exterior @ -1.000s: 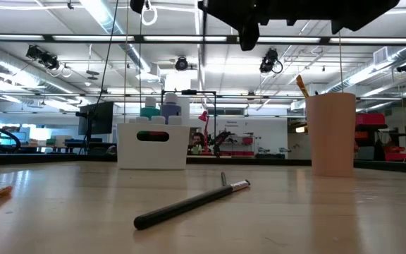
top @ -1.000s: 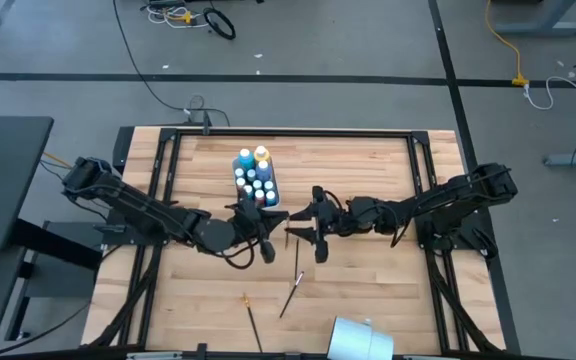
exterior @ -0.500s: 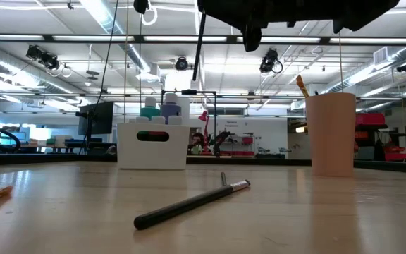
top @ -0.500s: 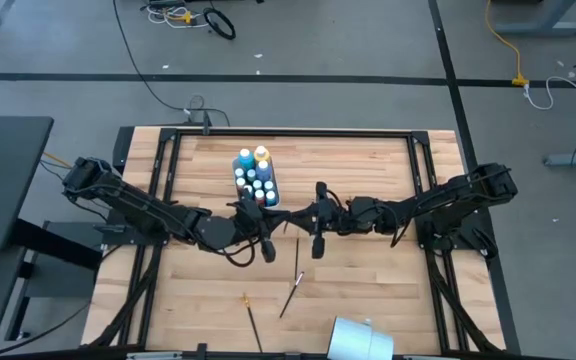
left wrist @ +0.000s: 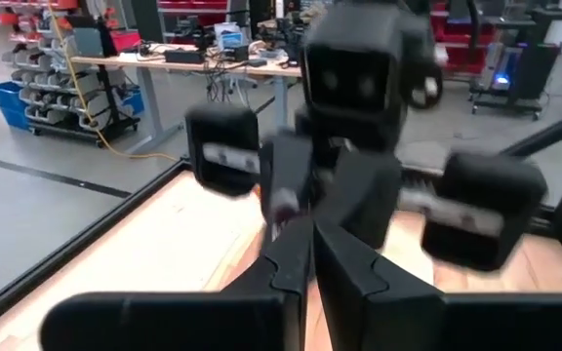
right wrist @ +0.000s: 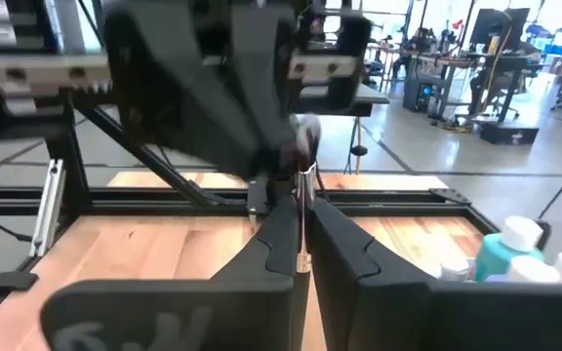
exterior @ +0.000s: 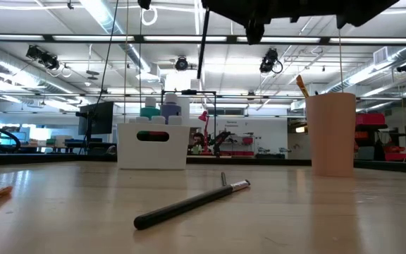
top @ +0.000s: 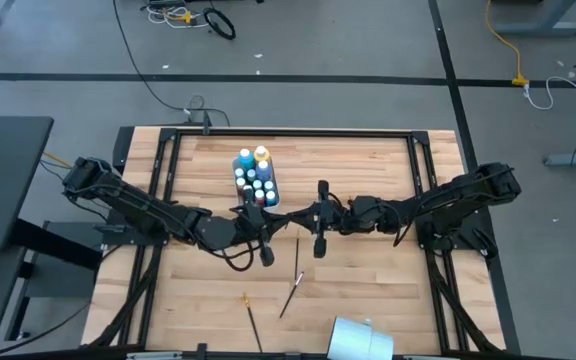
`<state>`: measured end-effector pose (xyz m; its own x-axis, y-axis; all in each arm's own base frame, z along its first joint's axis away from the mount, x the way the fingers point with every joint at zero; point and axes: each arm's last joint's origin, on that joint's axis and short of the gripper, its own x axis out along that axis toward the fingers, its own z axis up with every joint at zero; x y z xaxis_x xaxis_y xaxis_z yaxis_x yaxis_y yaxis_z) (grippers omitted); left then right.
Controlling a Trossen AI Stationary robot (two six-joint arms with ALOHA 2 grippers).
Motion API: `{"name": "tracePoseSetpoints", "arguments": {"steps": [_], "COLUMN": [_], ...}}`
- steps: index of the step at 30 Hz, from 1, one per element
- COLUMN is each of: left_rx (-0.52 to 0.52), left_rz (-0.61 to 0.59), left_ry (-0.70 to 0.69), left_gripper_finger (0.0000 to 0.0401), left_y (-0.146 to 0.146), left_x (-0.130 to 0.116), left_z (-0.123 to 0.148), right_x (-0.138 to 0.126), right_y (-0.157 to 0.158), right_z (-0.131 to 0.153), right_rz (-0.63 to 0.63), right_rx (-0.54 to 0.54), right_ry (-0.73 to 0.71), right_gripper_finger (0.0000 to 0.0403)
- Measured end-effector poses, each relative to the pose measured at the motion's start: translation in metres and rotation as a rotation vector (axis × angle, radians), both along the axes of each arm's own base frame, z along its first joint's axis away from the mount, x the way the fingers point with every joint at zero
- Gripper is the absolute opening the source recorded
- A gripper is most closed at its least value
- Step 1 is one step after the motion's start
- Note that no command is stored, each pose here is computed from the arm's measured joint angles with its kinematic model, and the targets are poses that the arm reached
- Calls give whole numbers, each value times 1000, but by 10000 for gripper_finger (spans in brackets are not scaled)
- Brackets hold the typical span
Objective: Pick & Place Paint Supplies
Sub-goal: Put the silver paint brush into the orange cup
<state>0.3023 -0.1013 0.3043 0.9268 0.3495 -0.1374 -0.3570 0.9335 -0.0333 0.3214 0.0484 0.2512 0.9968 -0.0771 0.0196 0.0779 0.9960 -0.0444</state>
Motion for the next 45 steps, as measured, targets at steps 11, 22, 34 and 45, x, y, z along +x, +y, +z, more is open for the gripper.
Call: {"name": "tracePoseSetpoints", "arguments": {"steps": [11,22,34,45], "left_rx": [-17,-82,-78,-83], "left_rz": [-53,-153,-155,-156], "left_ry": [47,103,98,87], "left_gripper_finger": [41,41,41,41], "left_y": [-1,-4,-4,-4], "left_x": [0,-1,-1,-1], "left_z": [-5,-11,-11,-10], "right_x": [-64,-141,-149,-150], "right_y": [1,-5,-9,-10], "right_z": [52,63,1,-33], "right_rz": [-129,-108,-153,-191], "right_rx": [-24,73,-1,-50], "right_ry": [93,311,497,444], "right_gripper_finger": [13,13,13,61]}}
